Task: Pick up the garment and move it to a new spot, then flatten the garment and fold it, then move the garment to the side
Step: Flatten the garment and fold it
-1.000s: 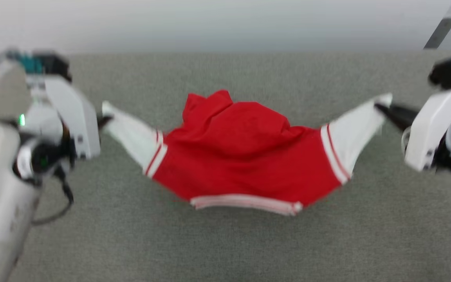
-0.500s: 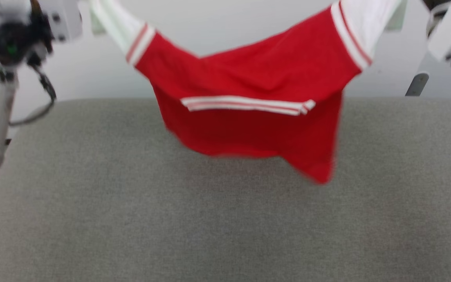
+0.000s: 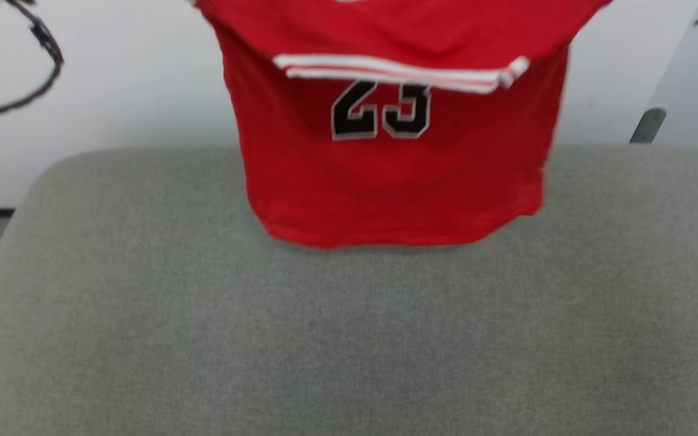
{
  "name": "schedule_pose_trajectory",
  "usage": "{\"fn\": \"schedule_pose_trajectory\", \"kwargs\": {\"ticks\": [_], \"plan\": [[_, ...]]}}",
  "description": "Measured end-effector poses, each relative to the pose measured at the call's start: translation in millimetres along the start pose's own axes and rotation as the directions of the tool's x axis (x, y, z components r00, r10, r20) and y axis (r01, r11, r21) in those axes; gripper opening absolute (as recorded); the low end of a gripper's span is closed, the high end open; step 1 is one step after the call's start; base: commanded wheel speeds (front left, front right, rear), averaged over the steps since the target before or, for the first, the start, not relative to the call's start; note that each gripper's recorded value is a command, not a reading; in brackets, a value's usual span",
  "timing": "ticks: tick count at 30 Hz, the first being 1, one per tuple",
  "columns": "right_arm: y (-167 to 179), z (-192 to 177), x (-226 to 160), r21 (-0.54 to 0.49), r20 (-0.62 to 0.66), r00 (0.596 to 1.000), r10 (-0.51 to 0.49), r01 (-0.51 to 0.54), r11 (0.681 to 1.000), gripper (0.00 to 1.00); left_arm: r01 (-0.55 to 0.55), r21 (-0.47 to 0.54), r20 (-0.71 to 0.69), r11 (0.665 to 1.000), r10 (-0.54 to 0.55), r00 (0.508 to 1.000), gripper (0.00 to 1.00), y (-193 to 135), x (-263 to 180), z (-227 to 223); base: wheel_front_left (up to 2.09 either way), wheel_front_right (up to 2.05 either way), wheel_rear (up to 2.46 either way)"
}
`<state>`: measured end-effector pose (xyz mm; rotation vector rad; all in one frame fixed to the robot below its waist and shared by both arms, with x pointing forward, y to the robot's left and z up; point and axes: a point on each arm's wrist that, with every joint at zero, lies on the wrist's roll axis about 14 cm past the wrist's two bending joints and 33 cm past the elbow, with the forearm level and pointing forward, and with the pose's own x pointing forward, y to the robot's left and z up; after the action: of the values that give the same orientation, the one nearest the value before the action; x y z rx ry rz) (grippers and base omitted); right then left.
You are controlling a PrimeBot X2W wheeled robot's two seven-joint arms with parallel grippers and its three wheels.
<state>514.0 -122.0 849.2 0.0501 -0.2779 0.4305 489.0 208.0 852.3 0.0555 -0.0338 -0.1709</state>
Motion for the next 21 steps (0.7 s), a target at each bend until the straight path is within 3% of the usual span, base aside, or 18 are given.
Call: {"fn": "schedule_pose_trajectory", "kwargs": {"ticks": [5,12,17,21], "plan": [[-12,-1,25,-0.021,0.011,1.0,-0.01,0.01,1.0,0.0,0.009,-0.006,0.001,1.0,-0.009,1.0,0.0,2,28,-6,0.0,0.0,0.0],[-40,-35,78,-0.102,0.096,0.994,-0.049,0.059,0.993,0.0,0.011,-0.014,0.035,1.0,-0.01,0.999,0.0,1,101,-41,0.0,0.0,0.0],[-71,-56,110,-0.19,0.264,0.961,-0.083,0.137,0.972,0.0,-0.001,-0.013,0.211,1.0,0.003,0.977,0.0,-3,153,-40,0.0,0.0,0.0],[-97,-96,130,-0.255,0.264,0.958,-0.114,0.183,0.95,0.0,-0.005,-0.038,0.336,0.999,0.017,0.942,0.0,3,186,-45,0.0,0.0,0.0]]}}
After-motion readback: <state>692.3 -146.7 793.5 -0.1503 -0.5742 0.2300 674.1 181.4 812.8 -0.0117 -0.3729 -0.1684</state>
